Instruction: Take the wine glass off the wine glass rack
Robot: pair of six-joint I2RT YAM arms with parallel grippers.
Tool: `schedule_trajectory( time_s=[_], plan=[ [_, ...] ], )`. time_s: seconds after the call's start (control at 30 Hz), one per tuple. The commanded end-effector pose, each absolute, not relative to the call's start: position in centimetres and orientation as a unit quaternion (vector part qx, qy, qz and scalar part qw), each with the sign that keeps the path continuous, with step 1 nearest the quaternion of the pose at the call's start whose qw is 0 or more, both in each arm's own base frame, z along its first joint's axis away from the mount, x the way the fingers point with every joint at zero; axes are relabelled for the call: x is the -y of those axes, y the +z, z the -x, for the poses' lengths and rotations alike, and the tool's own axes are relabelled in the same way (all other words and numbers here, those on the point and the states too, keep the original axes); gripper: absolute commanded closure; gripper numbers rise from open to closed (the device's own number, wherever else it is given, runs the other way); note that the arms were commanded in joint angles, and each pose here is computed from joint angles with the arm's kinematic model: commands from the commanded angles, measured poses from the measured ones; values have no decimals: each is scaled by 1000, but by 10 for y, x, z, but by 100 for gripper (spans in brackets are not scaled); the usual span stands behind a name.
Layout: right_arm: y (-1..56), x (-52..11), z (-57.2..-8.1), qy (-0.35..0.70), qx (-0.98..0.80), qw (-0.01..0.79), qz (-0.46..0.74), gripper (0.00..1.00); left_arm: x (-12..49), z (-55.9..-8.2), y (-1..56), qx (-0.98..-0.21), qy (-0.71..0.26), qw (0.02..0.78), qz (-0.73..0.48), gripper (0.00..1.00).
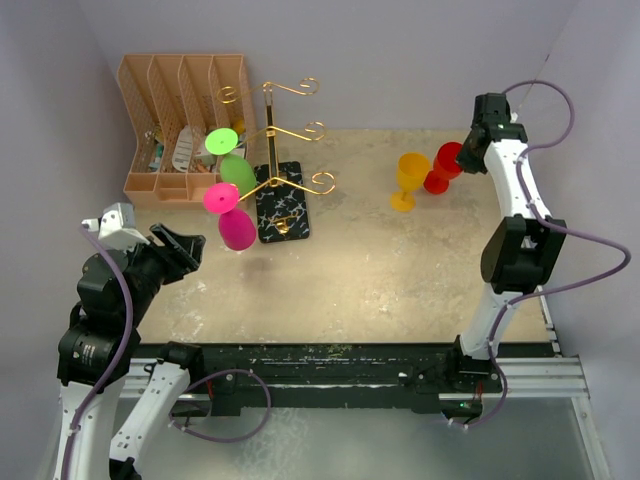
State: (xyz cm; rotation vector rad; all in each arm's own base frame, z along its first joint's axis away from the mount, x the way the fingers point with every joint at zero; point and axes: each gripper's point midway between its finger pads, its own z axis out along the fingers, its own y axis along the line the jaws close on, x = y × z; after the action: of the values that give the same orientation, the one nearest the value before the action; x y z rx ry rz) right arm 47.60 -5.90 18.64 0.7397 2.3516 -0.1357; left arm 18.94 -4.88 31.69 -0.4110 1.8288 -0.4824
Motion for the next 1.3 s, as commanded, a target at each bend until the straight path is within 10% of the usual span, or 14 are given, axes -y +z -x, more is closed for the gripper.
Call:
schedule_trajectory(
  time_s=[0.0,0.33,0.57,0.93,1.27],
  plan=[
    [173,53,-475,-34,-906,318,-276,100,42,-189,326,-768,-190,588,169,37],
    [158,48,-468,-26,-915,304,-264,100,38,-187,318,-773,-176,586,170,37],
    [170,47,-469,-21,-912,318,-260,66,34,-185,314,-774,-165,586,172,37],
    [257,46,-457,-2,-878,406,-255,60,27,-186,308,-772,-147,592,177,35],
    [382,-72,-425,264,-806,522,-86,63,14,-189,295,-763,-121,604,198,35]
  ],
)
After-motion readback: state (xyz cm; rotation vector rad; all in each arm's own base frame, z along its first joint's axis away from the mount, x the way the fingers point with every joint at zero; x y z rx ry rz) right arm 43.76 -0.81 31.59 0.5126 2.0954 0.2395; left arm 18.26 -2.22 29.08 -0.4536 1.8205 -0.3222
